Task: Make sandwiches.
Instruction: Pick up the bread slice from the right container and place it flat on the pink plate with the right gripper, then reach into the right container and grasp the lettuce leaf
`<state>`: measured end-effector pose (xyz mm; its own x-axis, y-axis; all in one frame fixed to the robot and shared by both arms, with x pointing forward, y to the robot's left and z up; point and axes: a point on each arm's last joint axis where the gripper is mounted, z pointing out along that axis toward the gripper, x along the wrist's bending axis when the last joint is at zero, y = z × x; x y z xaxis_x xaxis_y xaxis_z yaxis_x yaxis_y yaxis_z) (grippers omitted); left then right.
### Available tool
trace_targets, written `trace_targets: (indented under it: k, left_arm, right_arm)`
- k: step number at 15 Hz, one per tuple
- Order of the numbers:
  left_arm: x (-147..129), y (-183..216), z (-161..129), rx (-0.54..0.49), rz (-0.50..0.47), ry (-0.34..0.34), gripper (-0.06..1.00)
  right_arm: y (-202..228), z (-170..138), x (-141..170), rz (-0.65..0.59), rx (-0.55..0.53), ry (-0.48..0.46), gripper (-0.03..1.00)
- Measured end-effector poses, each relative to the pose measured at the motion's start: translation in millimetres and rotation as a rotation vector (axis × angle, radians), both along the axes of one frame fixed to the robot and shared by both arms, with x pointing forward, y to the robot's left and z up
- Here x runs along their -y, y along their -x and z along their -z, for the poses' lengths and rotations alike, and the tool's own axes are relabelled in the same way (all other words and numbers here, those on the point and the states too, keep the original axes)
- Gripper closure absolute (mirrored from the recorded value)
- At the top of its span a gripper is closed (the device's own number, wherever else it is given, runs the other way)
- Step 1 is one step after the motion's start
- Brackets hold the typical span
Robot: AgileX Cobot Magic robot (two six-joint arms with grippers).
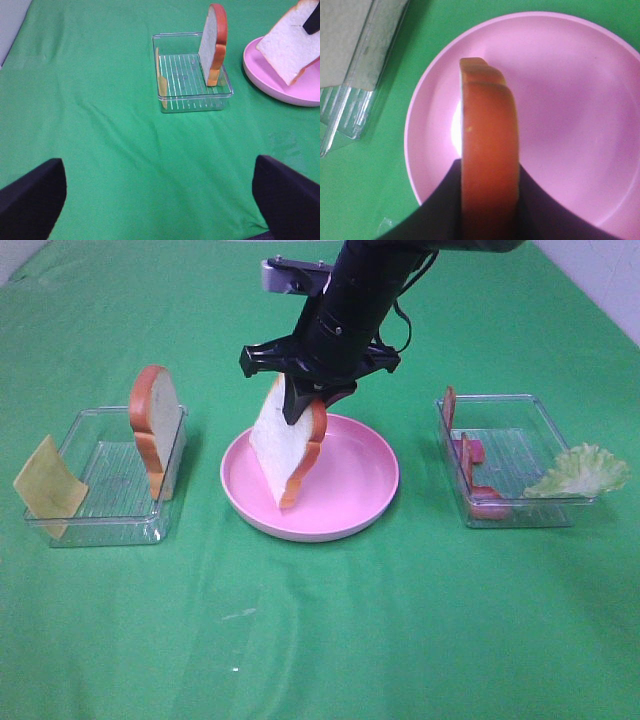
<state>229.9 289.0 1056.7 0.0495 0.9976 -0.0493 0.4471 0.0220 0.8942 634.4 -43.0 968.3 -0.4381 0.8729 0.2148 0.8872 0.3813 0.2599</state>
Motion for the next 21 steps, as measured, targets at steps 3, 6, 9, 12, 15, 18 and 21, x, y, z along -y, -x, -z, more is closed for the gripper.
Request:
trace_targets:
  k: [3,6,9,12,15,18,21]
  left_arm:
    - [0,0,0,0.0,0.0,0.0,0.02]
    - [0,0,0,0.0,0.0,0.0,0.02]
    - [0,0,0,0.0,0.0,0.0,0.02]
    - [0,0,0,0.0,0.0,0.0,0.02]
    - [0,0,0,0.0,-0.001,-0.001,0.02]
    - [0,0,0,0.0,-0.001,-0.001,0.02]
    - [0,0,0,0.0,-0.001,-0.001,0.02]
  right_arm:
    - [-2,12,-1,0.001,-0.015,0.011,0.75]
    - [-3,13,0,0.0,-0.009,0.018,0.75]
    - [-4,15,2,-0.011,0.001,0.051,0.53]
    - [-5,16,6,-0.03,0.019,0.101,0.1]
    - [-7,7,10,-0.052,0.033,0.157,-0.01]
    - [-8,-11,13,-0.069,0.022,0.21,-0.01]
    - [-11,-42,12,-0.077,0.035,0.208,-0.01]
